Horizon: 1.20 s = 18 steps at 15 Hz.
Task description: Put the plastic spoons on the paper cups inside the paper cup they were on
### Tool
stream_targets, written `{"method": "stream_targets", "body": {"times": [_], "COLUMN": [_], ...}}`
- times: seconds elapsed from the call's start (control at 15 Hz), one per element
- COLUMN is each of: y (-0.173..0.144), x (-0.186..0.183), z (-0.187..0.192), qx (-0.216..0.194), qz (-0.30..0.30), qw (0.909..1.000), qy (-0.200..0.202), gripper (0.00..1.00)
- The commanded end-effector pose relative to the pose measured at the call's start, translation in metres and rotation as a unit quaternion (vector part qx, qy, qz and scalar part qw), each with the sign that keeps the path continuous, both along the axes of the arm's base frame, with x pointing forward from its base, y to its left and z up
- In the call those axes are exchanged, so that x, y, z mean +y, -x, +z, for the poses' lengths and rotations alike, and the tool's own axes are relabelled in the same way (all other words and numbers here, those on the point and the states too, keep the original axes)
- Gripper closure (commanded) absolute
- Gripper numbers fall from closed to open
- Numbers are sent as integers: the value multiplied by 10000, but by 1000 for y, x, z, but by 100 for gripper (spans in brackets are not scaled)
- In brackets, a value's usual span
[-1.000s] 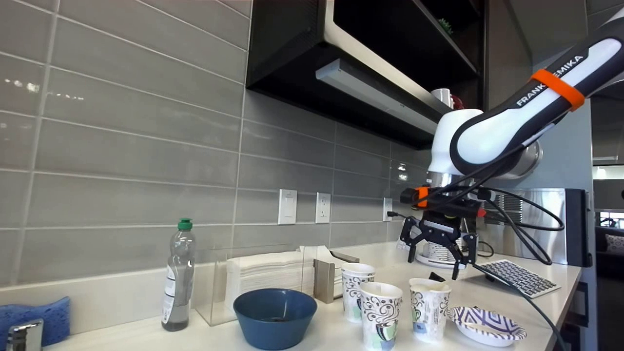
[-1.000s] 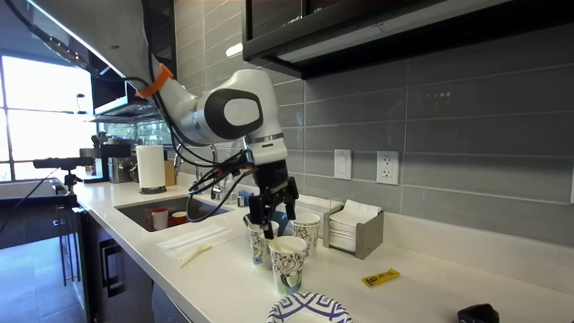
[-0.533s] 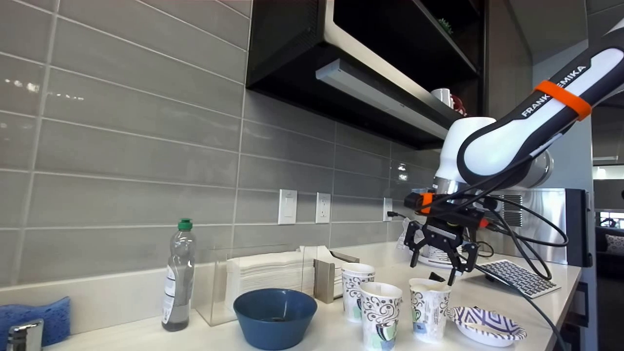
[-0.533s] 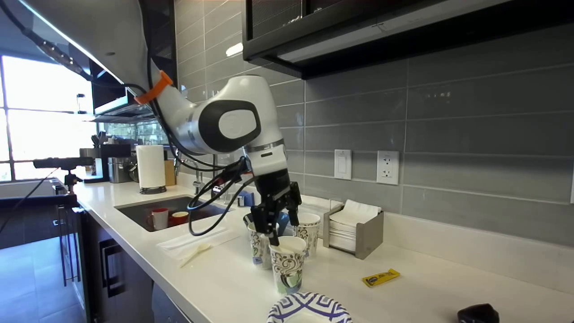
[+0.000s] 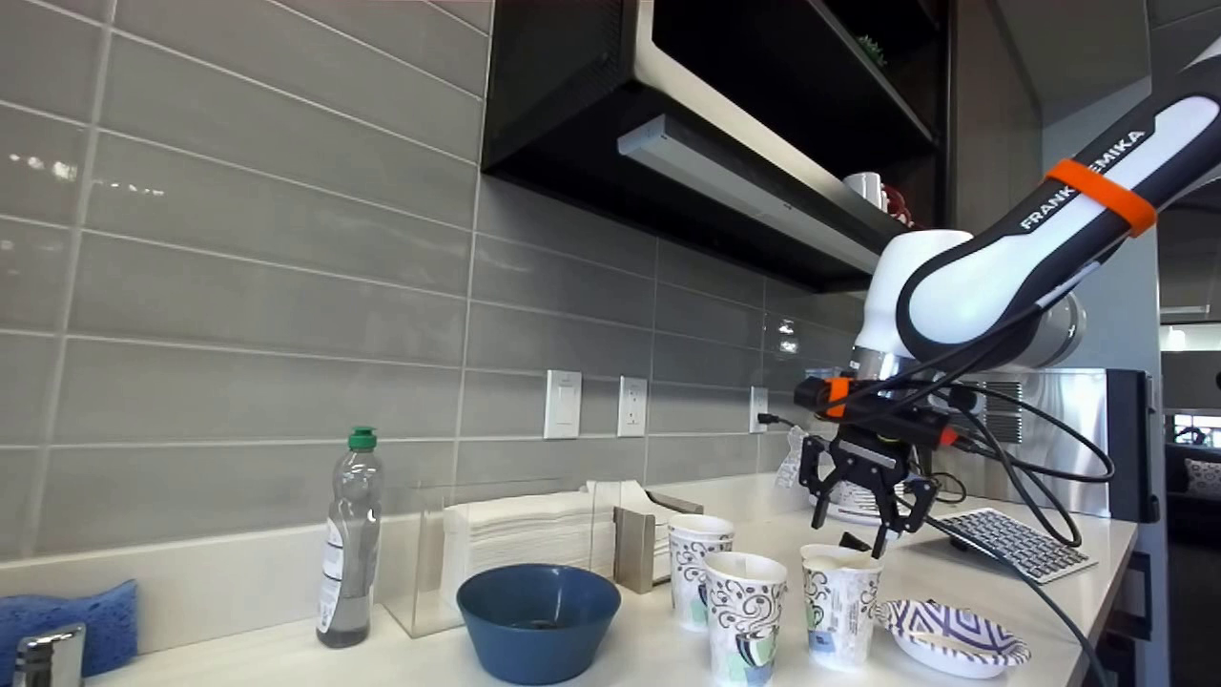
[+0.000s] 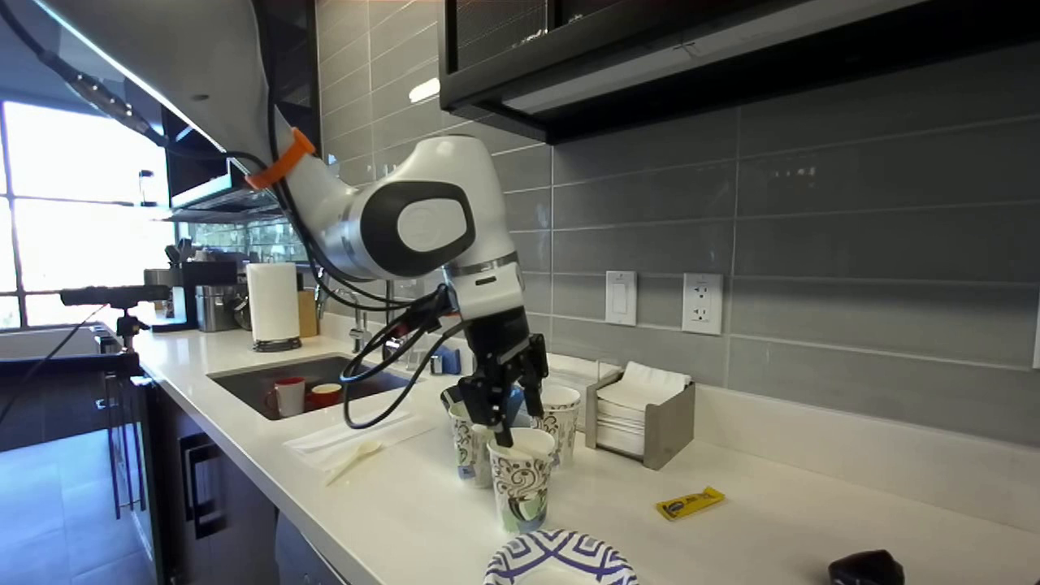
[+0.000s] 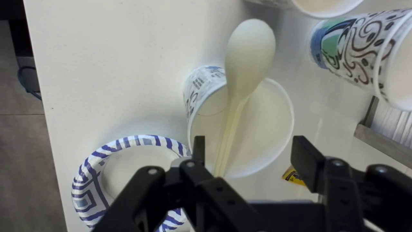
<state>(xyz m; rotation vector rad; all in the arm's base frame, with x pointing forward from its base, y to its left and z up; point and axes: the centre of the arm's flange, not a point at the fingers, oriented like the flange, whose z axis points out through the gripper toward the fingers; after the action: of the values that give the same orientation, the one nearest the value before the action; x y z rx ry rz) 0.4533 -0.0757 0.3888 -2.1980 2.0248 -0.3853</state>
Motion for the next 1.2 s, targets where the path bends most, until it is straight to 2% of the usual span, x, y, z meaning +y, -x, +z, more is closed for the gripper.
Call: {"method": "stream_targets", "body": {"times": [0.0, 0.07, 0.27, 0.33, 0.6, 0.67, 0.73, 1.0, 1.13], "y": [0, -1, -2, -2, -4, -4, -4, -7, -7], "x": [-6, -7, -9, -10, -12, -12, -13, -14, -15], "z": [-1, -1, -4, -4, -6, -7, -7, -11, -13], "qx": [-17, -4, 36, 35, 63, 71, 74, 105, 122], "qz": [-101, -112, -125, -137, -138, -141, -141, -138, -145], "qw": [9999, 9999, 9999, 9999, 9998, 9998, 9998, 9998, 9997], "qy": [-82, -86, -102, -98, -109, -112, -115, -134, -143], "gripper": [32, 36, 39, 45, 50, 55, 52, 53, 56]}}
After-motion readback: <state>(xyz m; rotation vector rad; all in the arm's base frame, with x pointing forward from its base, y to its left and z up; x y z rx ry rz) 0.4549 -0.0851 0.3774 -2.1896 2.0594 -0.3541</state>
